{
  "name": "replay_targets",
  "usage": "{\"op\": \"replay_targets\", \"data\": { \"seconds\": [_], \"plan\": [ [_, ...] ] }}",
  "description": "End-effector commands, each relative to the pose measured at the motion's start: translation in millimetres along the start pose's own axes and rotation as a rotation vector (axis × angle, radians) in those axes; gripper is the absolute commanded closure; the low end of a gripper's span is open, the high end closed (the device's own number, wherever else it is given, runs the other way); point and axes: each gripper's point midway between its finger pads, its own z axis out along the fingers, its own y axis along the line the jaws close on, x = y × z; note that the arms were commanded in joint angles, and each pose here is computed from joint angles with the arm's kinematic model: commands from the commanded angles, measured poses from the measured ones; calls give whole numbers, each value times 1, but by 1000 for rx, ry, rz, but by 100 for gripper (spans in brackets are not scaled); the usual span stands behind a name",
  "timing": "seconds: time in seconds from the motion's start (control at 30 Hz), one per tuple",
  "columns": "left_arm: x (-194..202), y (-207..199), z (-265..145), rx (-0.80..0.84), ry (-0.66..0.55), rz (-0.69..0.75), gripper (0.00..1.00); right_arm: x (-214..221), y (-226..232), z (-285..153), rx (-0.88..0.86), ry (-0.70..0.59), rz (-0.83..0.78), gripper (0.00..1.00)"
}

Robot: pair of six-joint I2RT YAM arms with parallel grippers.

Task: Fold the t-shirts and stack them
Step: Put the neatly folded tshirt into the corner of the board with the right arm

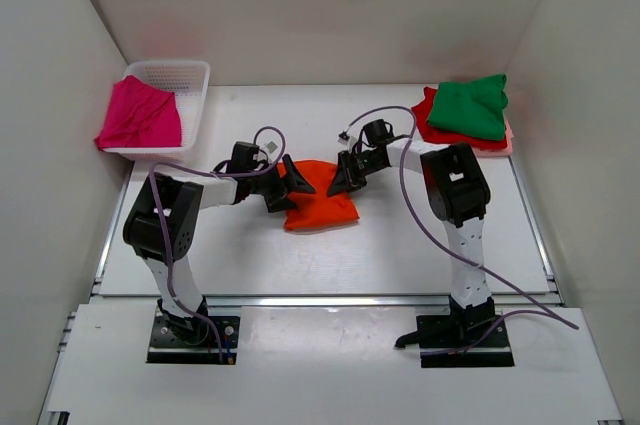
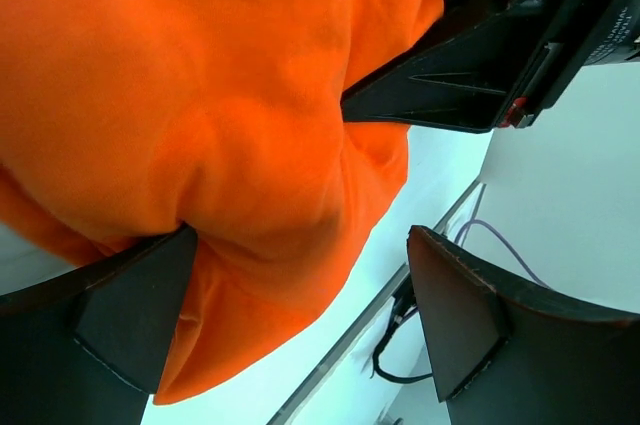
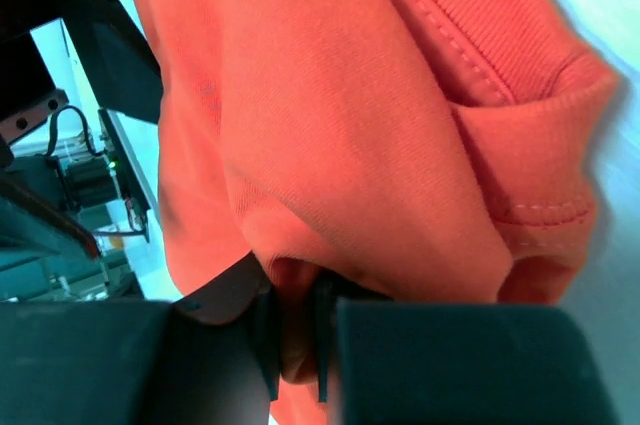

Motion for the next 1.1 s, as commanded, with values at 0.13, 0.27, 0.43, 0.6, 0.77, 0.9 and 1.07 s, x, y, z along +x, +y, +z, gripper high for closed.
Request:
{"op": "replay_targets", "data": {
  "seconds": [0.13,0.27,0.43,0.6,0.77,0.9,1.07],
  "plan": [
    [-21,1,-32,-14,-91,-17,1,-33,-5,-52,108,-57,-61,100],
    [-39,-11,-57,-6,-153,10,1,-58,-31,-98,388,-77,-169,100],
    [-37,-12,-66,7,-163,18,2,-85,-44,-157,656,-157,-278,100],
    [-30,-12,-66,18,-151,16,1,-107,-42,-196,736,-285,-333,99],
    [-23,-12,-67,27,-145,20,1,-136,-37,-246,884,-384,-435,100],
    [-16,-11,-65,33,-129,16,2,-156,-41,-280,967,-420,-484,100],
    [-18,-11,-67,46,-144,40,1,-170,-50,-320,1031,-456,-497,100]
  ]
}}
